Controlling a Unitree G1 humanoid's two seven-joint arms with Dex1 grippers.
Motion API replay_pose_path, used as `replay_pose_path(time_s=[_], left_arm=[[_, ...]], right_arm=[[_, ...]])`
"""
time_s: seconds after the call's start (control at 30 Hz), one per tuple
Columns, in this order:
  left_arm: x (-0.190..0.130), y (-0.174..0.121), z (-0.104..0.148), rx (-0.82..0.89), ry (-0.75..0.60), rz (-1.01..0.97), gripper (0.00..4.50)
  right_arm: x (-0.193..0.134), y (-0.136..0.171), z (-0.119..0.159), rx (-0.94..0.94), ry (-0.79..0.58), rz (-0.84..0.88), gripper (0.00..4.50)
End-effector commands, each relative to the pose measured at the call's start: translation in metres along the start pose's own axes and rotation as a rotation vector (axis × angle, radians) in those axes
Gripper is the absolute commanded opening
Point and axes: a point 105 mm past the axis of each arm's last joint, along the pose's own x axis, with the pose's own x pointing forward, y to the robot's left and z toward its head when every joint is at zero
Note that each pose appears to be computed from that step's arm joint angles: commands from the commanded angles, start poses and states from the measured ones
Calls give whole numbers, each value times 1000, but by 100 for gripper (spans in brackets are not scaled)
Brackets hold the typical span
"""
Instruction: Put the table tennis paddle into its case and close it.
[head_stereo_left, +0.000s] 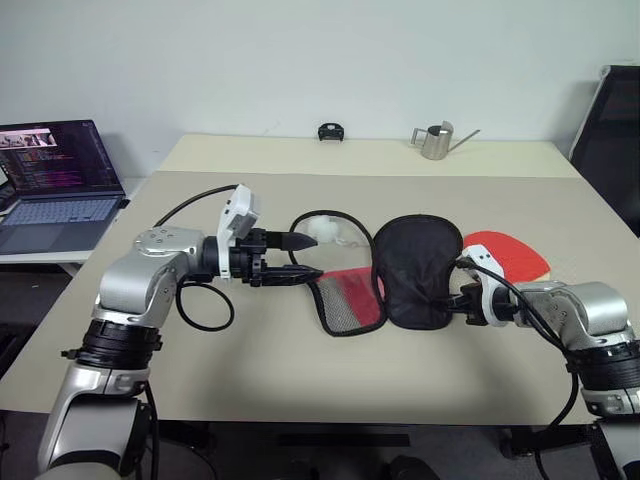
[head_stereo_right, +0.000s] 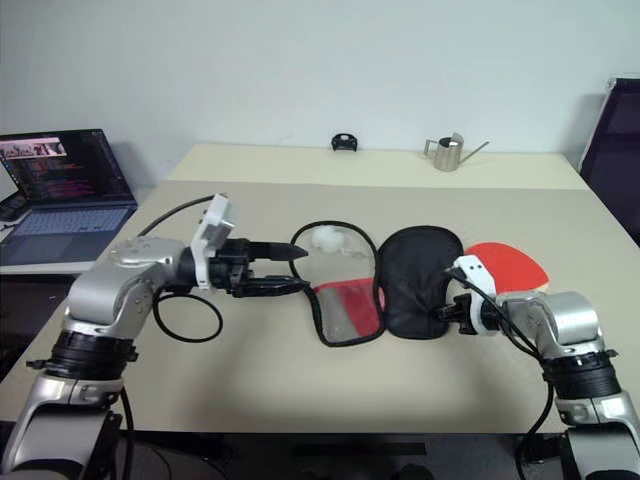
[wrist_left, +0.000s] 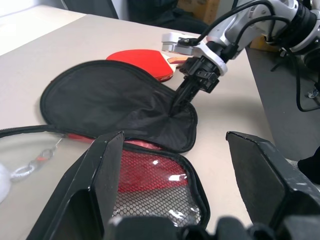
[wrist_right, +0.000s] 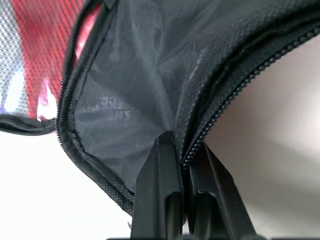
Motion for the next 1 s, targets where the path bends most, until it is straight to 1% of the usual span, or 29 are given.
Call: replay_pose_path(time_s=[0.03, 0.47, 0.57, 0.83, 0.87, 1.0], left_arm=[[1, -2, 13, 60, -11, -18, 357], [4, -3, 16, 62, -12, -20, 357], [4, -4, 16, 62, -13, -21, 357], [4, -4, 16, 62, -16, -20, 357], [4, -5, 16, 62, -16, -21, 357], [5, -6, 15, 58, -20, -19, 357]], right_arm=[[-7, -11, 13, -47, -25, -27, 4], [-12, -29, 26, -96, -26, -64, 4], [-13, -31, 27, -101, -28, -71, 71], [-15, -32, 28, -74, -46, -93, 353], [-17, -32, 27, -65, -53, -96, 382], [-37, -55, 22, -16, -110, -196, 382]])
